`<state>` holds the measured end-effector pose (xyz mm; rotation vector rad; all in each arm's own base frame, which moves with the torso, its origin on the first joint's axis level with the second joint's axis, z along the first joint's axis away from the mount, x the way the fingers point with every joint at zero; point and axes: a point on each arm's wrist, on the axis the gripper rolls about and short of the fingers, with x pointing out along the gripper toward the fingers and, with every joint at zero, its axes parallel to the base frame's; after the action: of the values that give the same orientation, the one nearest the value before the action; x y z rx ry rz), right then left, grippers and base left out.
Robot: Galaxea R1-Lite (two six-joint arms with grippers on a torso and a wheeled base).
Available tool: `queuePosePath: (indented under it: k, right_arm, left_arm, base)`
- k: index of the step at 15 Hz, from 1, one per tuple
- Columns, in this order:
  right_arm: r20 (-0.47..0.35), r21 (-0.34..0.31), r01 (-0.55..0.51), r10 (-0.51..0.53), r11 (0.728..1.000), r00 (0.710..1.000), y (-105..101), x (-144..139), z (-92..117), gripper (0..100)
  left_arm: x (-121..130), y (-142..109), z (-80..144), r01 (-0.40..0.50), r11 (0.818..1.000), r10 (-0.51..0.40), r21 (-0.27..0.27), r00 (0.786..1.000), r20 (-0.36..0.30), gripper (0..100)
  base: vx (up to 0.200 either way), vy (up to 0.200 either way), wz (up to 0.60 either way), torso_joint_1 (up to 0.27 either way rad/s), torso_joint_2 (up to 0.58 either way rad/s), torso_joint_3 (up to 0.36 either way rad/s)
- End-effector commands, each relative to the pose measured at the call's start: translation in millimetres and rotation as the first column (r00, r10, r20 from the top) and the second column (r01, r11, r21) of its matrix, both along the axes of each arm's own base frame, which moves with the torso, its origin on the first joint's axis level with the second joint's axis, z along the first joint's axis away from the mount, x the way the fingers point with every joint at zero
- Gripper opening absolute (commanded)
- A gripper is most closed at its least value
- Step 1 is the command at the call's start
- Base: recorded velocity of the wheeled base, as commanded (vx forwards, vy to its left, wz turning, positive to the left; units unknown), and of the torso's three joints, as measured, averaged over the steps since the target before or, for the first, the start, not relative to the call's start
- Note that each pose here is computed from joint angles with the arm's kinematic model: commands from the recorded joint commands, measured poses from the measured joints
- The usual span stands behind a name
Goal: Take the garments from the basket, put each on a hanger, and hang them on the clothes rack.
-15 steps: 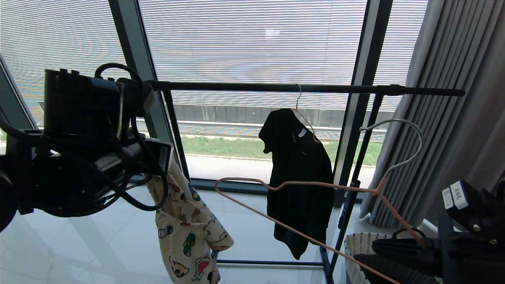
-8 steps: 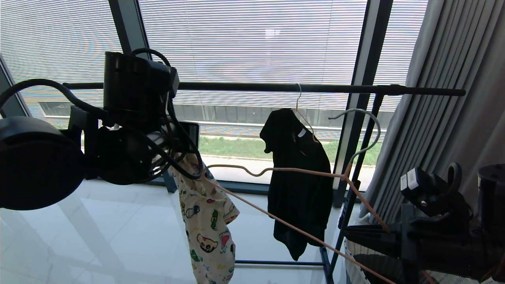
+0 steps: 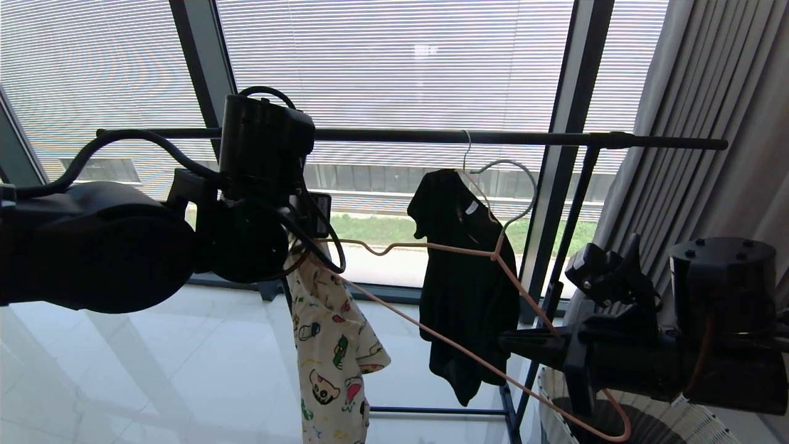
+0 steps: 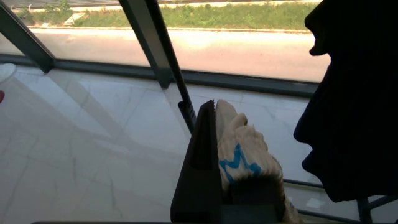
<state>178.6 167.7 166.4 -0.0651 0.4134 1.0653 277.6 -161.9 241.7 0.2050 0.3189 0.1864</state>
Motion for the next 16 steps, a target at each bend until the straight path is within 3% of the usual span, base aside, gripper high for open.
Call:
queuePosePath:
  k: [1, 9, 12, 16]
  right_arm:
    - [-0.009, -0.007, 0.016, -0.016, 1.000, 1.000, 3.3, 3.9, -2.3, 0]
    - [-0.032, 0.026, 0.066, -0.065, 0.997, 0.997, 41.9, 21.1, 3.3, 0]
    - [-0.014, 0.071, 0.139, -0.138, 0.988, 0.990, 62.4, 32.8, -2.4, 0]
    - [-0.029, 0.077, 0.102, -0.100, 0.992, 0.995, 87.0, 26.4, -6.2, 0]
  left_arm:
    - [2.9, -0.2, -2.5, -0.010, 1.000, 0.010, 0.006, 1.000, -0.005, 0]
    - [8.9, -18.3, -2.8, -0.005, 1.000, 0.005, 0.012, 1.000, 0.010, 0]
    - [-3.8, -33.2, 0.8, 0.045, 0.999, -0.045, -0.003, 0.999, 0.022, 0]
    - [-25.3, -58.8, 8.5, 0.142, 0.990, -0.142, -0.019, 0.989, 0.044, 0]
  base:
    - [0.000, 0.000, 0.00, 0.000, 0.00, 0.000]
    - [0.000, 0.000, 0.00, 0.000, 0.00, 0.000]
    - [0.000, 0.000, 0.00, 0.000, 0.00, 0.000]
    - [0.000, 0.000, 0.00, 0.000, 0.00, 0.000]
